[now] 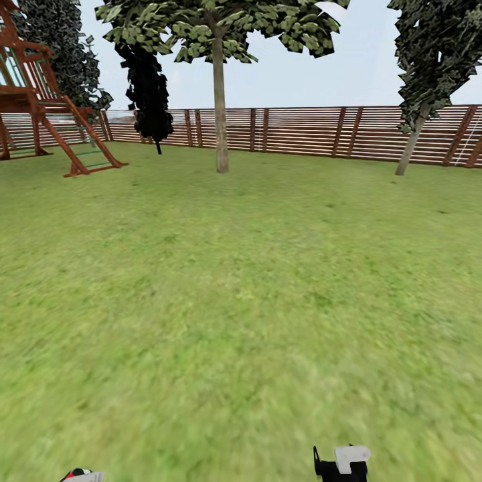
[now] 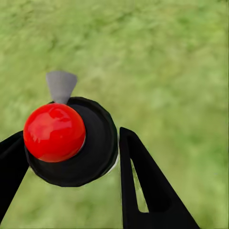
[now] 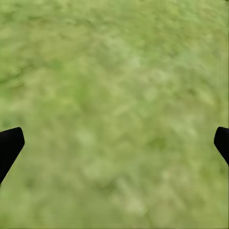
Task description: In the garden, pick up the pesticide atomizer on the floor and spray pesticide onto both trees until each tree trunk is fully covered.
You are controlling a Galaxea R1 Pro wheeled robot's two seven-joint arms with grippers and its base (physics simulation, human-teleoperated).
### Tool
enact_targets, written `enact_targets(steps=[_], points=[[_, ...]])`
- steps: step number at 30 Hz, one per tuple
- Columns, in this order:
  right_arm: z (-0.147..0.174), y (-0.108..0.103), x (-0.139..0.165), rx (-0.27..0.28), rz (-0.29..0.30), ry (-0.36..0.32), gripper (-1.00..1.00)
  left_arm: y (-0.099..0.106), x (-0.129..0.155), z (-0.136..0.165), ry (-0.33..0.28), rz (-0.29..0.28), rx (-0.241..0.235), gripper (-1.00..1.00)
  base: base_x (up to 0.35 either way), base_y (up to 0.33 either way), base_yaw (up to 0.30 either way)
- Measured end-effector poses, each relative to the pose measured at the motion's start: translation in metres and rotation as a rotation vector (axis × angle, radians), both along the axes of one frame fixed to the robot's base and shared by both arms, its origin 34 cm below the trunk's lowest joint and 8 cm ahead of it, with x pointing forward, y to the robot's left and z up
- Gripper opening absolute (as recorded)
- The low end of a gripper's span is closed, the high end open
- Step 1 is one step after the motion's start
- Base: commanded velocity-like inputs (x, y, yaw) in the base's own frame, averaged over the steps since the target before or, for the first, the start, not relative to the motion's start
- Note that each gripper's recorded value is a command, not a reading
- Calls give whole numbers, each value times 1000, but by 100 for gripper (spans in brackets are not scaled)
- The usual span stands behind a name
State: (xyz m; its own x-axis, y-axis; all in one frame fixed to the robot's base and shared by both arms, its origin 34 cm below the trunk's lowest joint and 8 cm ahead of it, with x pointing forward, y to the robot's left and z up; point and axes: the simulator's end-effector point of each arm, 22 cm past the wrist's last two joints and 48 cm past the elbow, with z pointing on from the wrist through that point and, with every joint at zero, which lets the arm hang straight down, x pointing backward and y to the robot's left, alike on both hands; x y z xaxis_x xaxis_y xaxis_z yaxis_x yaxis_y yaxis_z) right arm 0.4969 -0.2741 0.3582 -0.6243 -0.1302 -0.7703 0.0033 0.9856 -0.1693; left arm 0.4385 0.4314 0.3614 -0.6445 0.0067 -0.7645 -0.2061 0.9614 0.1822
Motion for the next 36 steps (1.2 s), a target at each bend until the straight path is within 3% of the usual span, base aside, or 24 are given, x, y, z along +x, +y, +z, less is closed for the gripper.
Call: enact_targets(steps=[36], points=[[0, 0, 0, 0, 0, 0, 100, 0, 0, 0, 1, 0, 0, -100, 340, 0, 0]])
